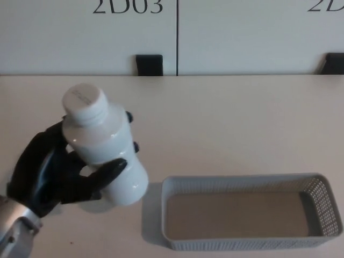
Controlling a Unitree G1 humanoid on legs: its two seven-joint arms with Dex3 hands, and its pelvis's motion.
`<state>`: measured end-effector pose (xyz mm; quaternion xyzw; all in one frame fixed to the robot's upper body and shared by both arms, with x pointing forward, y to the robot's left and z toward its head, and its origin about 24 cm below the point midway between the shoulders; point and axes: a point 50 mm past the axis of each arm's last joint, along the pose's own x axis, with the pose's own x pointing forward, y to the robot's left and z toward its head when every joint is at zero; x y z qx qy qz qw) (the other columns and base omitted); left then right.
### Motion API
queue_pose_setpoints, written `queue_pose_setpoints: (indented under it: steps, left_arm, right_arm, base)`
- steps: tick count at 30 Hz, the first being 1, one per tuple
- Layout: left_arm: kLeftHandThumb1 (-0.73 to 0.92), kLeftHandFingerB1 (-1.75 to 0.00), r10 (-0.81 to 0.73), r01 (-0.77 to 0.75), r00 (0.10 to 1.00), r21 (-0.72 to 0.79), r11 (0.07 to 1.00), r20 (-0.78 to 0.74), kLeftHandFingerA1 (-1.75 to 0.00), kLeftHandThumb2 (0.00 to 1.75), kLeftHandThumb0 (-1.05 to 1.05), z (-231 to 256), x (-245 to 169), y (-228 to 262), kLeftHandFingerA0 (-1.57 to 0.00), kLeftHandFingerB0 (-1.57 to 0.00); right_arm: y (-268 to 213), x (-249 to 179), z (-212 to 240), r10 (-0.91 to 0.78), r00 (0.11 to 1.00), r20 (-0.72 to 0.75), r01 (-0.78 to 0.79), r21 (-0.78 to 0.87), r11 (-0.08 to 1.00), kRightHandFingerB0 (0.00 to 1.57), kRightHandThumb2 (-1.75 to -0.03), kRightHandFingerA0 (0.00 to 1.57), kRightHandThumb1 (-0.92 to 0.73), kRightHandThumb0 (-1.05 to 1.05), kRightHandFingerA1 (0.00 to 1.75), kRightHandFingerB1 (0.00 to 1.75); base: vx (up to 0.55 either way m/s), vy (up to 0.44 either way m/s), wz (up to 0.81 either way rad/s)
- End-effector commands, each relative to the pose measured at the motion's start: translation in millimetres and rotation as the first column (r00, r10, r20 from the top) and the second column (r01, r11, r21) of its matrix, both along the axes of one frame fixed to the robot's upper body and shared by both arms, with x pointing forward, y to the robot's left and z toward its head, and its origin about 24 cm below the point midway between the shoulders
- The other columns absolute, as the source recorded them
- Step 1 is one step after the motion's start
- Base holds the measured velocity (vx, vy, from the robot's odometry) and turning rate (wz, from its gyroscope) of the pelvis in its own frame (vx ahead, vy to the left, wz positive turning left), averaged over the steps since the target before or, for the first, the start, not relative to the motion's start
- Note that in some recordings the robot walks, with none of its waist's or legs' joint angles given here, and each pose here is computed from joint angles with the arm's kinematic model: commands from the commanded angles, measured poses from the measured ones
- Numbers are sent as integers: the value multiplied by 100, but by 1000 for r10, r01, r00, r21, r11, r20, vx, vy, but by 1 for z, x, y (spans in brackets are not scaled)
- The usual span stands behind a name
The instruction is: The robot walk up to a desk on which a bottle is kept on the left hand side and a container is kept on the right hand side. The robot uses its left hand to pick up the bottle and places it in the container.
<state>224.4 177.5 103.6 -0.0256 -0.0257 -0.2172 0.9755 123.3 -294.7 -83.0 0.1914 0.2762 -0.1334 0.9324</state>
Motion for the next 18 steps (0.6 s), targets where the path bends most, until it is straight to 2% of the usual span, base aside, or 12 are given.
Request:
queue_pose_setpoints:
  steps: [1,4,5,6,7,8,9,11,12,13,17,18]
  left_arm:
    - [75,-91,-89,89,995,18,996,37,-128,74,-7,19,4,-27,-99,-80]
    - [74,-89,-131,126,989,72,989,73,-124,71,-12,28,11,-43,-100,-80]
    - [75,-90,-143,136,987,95,986,75,-121,68,-14,28,13,-49,-101,-80]
    - [77,-89,-154,147,985,96,984,73,-120,66,-10,27,14,-53,-100,-80]
    - [79,-88,-177,170,982,104,980,70,-119,67,-12,26,18,-60,-99,-78]
    - [79,-88,-194,185,978,114,976,70,-119,67,-12,25,20,-64,-99,-78]
    - [81,-86,-216,206,974,133,970,66,-117,64,-8,21,23,-72,-96,-77]
    - [81,-86,-236,225,970,149,963,63,-117,64,-7,18,24,-78,-95,-76]
    - [80,-88,-247,235,967,156,959,63,-119,66,-9,16,24,-81,-95,-75]
    - [80,-85,-265,253,963,173,952,51,-114,63,-12,9,23,-87,-94,-76]
    - [80,-87,-284,273,959,205,940,23,-111,65,-10,-6,21,-95,-95,-74]
    - [81,-87,-284,278,959,211,937,-1,-113,64,-11,-12,20,-95,-92,-72]
  right_arm:
    - [-5,2,3,28,1000,-8,-28,-39,999,20,-83,42,-32,-24,67,54]
    - [-4,7,5,27,1000,-7,-27,-33,999,22,-83,43,-32,-22,67,55]
    - [-4,6,5,17,1000,-14,-17,-32,999,36,-54,48,-48,-26,62,45]
    - [-4,7,5,25,1000,-13,-26,-36,999,24,-84,43,-33,-22,67,55]
    - [-5,8,6,40,999,-9,-40,-47,998,34,-55,48,-49,-29,63,44]
    - [-5,10,6,45,999,-8,-45,-55,997,34,-55,48,-49,-29,63,44]
    - [-5,9,5,41,999,-6,-41,-48,998,24,-83,42,-32,-23,67,55]
    - [-5,8,5,36,999,-7,-36,-39,999,23,-82,40,-31,-24,66,55]
    - [-5,7,5,35,999,-10,-35,-44,998,34,-55,45,-49,-30,60,44]
    - [-5,6,5,37,999,-13,-38,-52,998,23,-84,40,-33,-24,65,55]
    - [-5,6,6,51,999,-13,-52,-67,996,23,-84,42,-33,-24,66,55]
    - [-5,5,6,52,999,-16,-53,-70,996,34,-55,49,-48,-30,62,44]
  base:
    - [0,0,0]
    - [0,0,0]
    - [0,0,0]
    - [0,0,0]
    - [0,0,0]
    - [0,0,0]
    - [0,0,0]
    - [0,0,0]
    - [0,0,0]
    - [0,0,0]
    - [0,0,0]
    - [0,0,0]
